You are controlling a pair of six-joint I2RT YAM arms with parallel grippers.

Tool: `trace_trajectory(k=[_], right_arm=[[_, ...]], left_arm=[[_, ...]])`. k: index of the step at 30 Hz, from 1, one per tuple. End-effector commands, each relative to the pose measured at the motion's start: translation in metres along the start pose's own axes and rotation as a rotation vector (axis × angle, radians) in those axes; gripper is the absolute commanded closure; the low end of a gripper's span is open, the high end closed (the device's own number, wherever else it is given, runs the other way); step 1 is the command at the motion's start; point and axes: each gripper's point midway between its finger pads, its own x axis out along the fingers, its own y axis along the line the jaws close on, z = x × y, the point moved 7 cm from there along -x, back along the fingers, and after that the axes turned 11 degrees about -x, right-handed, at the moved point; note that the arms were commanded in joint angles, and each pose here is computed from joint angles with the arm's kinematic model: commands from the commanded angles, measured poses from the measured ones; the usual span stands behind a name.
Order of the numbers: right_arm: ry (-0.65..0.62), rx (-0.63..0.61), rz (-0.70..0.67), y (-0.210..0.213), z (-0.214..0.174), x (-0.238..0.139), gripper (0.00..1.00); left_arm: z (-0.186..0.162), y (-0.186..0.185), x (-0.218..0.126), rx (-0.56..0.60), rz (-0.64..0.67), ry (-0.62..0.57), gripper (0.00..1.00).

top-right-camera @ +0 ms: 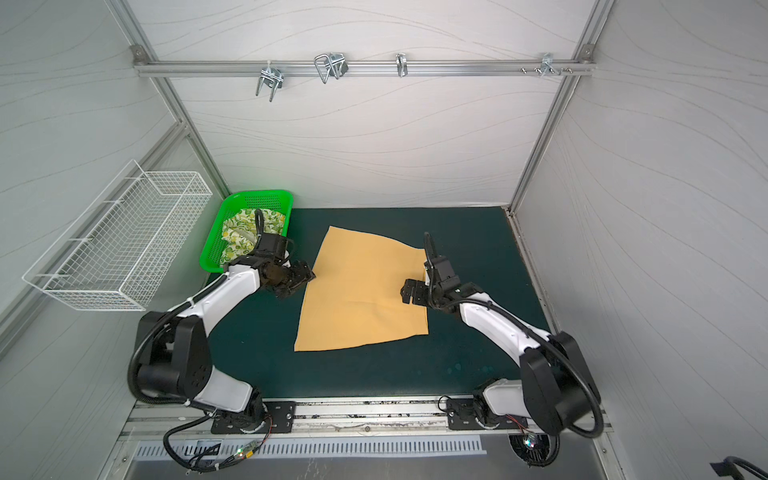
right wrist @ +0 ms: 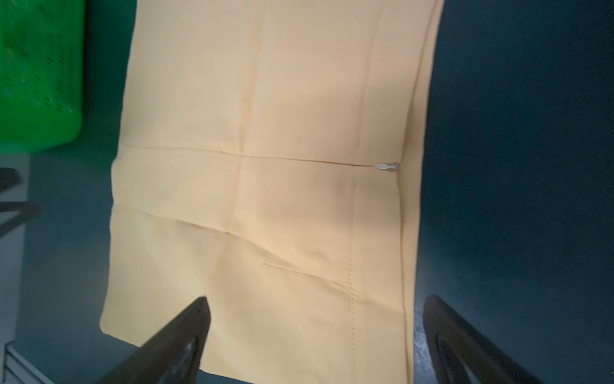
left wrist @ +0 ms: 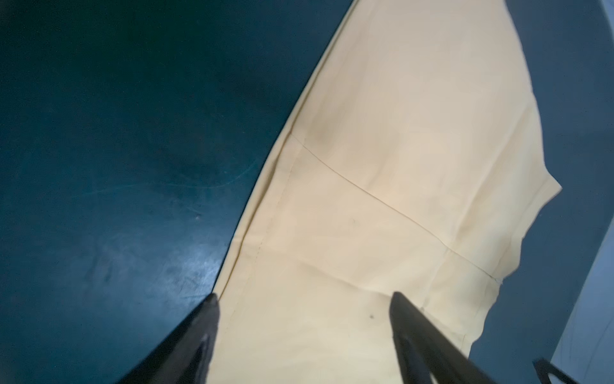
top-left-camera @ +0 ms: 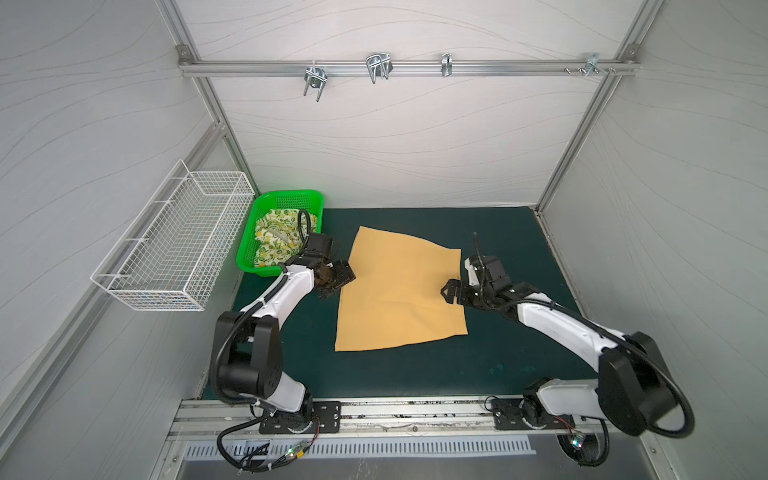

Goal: Fold and stack the skirts

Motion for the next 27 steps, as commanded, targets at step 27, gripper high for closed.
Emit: trace_trajectory(k=[27], right_arm=[[0.260, -0.055, 0.087, 0.067, -0.050, 0.089, 0.01]], left_arm=[[-0.117, 0.096, 0.008, -0.152, 0.015, 0.114, 0.01]])
